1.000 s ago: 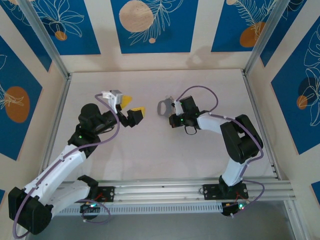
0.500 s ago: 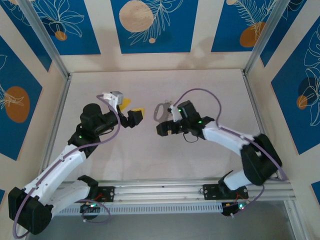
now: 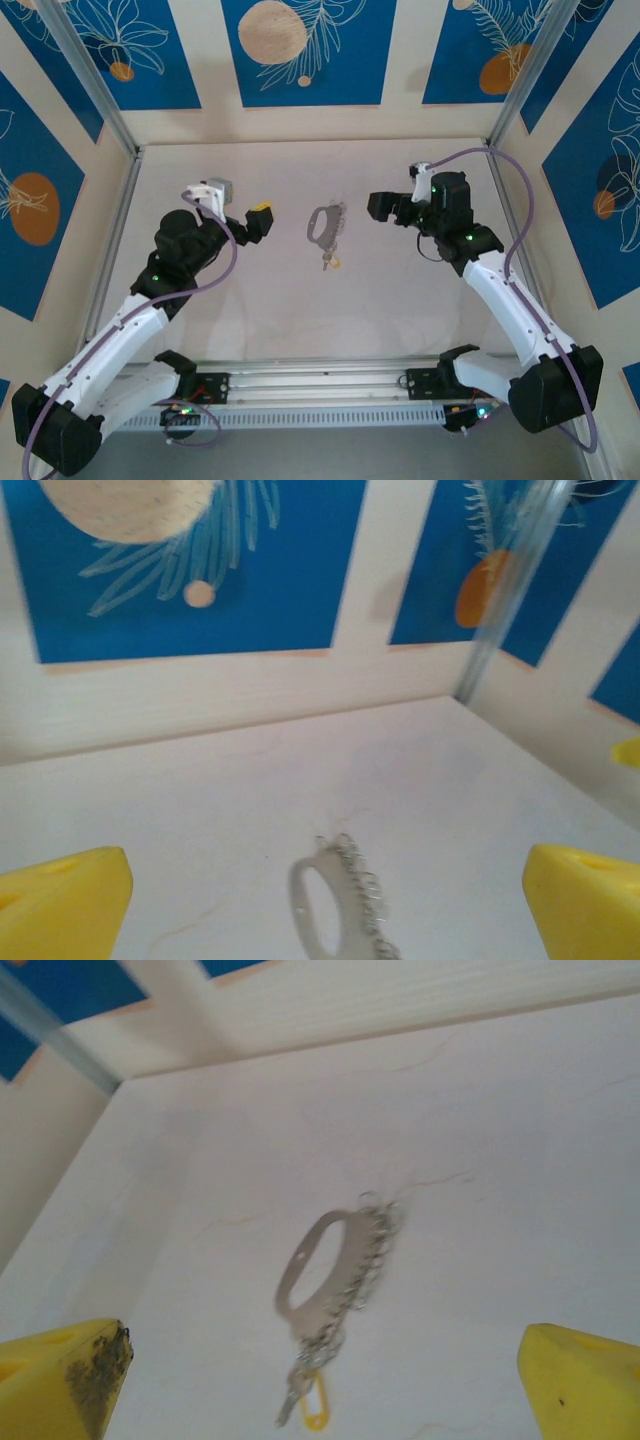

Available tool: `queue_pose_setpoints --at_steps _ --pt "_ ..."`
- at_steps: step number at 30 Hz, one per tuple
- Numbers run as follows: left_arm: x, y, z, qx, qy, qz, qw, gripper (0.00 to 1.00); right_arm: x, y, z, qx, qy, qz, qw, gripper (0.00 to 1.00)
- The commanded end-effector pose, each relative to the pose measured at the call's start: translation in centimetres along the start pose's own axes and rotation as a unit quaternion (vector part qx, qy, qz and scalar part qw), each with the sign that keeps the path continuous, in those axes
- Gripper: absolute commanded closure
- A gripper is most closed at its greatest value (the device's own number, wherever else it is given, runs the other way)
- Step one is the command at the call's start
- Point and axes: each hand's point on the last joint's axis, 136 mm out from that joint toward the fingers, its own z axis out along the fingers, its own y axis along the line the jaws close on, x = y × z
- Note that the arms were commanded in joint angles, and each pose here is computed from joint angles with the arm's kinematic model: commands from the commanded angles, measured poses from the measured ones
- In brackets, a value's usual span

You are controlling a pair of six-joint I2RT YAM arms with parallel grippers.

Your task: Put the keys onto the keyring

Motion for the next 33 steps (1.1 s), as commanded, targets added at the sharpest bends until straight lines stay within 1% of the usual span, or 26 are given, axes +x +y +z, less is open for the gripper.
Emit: queue_pose_setpoints --at_steps 1,4,6,8,9,12,15,17,20,21,23,25,27,29,30,32,33 --pt "-1.3 3.1 -0.8 -0.087 -0.035 0.074 0.993 0.00 -3.3 -3.2 -1.0 0.077 -0.065 0.011 0.995 0.01" --pt "-1.2 4.6 -1.2 -0.133 -0.042 0.119 0.983 0.00 -4.4 -6.4 -0.5 0.123 -0.105 0.042 0.986 0.01" --pt "-0.6 5.9 -1.4 -0.164 -0.038 0.144 0.975 0.00 -4.1 -8.2 0.3 0.137 -0.106 0.070 0.982 0.01" --pt "0.4 7.5 -1.5 -0.194 -0.033 0.162 0.967 0.00 -3.3 -9.8 1.0 0.162 -0.094 0.070 0.980 0.01" --pt "1.5 8.4 -1.5 -0.207 -0.024 0.168 0.963 0.00 -2.9 -10.4 1.4 0.171 -0.085 0.055 0.980 0.01" --pt "5.0 11.2 -1.6 -0.244 -0.014 0.167 0.955 0.00 -1.6 -12.9 2.5 0.209 -0.075 0.045 0.974 0.01" --pt "9.1 13.5 -1.6 -0.265 0.009 0.157 0.951 0.00 -0.1 -15.6 3.0 0.259 -0.071 0.025 0.963 0.01" --pt "11.5 14.3 -1.7 -0.271 0.027 0.156 0.950 0.00 0.9 -17.2 3.2 0.287 -0.065 0.008 0.956 0.01" --pt "12.6 15.0 -1.6 -0.279 0.007 0.149 0.949 0.00 2.6 -19.3 3.2 0.315 -0.061 -0.004 0.947 0.01" --pt "13.2 15.4 -1.4 -0.283 0.012 0.146 0.948 0.00 3.1 -19.8 3.2 0.317 -0.062 -0.007 0.947 0.01" --pt "12.9 15.8 -1.2 -0.289 0.008 0.144 0.946 0.00 3.9 -20.2 3.4 0.313 -0.065 -0.016 0.947 0.01" --pt "12.6 16.1 -0.8 -0.276 0.001 0.132 0.952 0.00 4.5 -20.4 3.6 0.303 -0.074 -0.024 0.950 0.01" --pt "12.9 16.5 -0.5 -0.273 0.016 0.135 0.952 0.00 5.1 -20.8 3.9 0.291 -0.070 -0.013 0.954 0.01" --pt "13.9 17.1 -1.0 -0.286 0.033 0.137 0.948 0.00 5.5 -20.8 4.3 0.277 -0.071 -0.008 0.958 0.01" --pt "14.8 17.4 -1.4 -0.288 0.041 0.128 0.948 0.00 5.8 -20.9 4.4 0.274 -0.072 -0.005 0.959 0.01" --pt "16.4 17.8 -1.8 -0.291 0.049 0.105 0.950 0.00 6.2 -20.5 4.7 0.254 -0.091 -0.011 0.963 0.01" --pt "16.4 17.8 -1.5 -0.286 0.041 0.113 0.951 0.00 6.4 -20.1 4.9 0.243 -0.103 -0.018 0.964 0.01"
